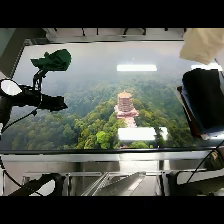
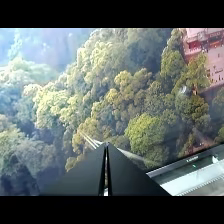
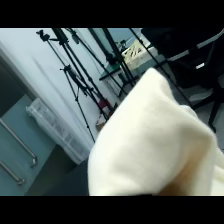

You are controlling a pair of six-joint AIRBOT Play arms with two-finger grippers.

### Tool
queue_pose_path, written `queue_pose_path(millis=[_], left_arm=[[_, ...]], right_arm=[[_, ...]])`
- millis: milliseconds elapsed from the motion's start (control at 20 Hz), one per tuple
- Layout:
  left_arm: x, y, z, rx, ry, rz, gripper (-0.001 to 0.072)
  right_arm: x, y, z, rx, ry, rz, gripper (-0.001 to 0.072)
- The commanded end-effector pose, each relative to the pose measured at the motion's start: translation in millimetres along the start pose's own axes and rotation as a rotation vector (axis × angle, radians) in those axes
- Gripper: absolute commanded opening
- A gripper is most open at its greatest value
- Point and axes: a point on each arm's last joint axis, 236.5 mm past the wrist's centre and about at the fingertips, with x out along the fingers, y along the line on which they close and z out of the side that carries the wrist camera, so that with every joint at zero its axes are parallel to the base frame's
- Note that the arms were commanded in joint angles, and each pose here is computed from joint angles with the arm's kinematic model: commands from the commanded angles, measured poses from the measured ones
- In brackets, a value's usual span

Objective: Fold the shirts.

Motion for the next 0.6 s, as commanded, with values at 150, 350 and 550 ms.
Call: queue_pose_path(millis=[150,350,550], left_arm=[[0,-2,0,-0.003,0.001,-0.008,0.0014],[0,-3,-3,-0.003,0.012,-0.011,0.0014],[0,-3,-4,-0.002,0.018,-0.012,0.0014]], right_arm=[[-24,-51,32,-0.073,-0.069,-0.039,0.0017],[-35,-59,18,-0.068,0.011,-0.029,0.0018],[-61,-72,5,-0.024,0.085,-0.05,0.0018]])
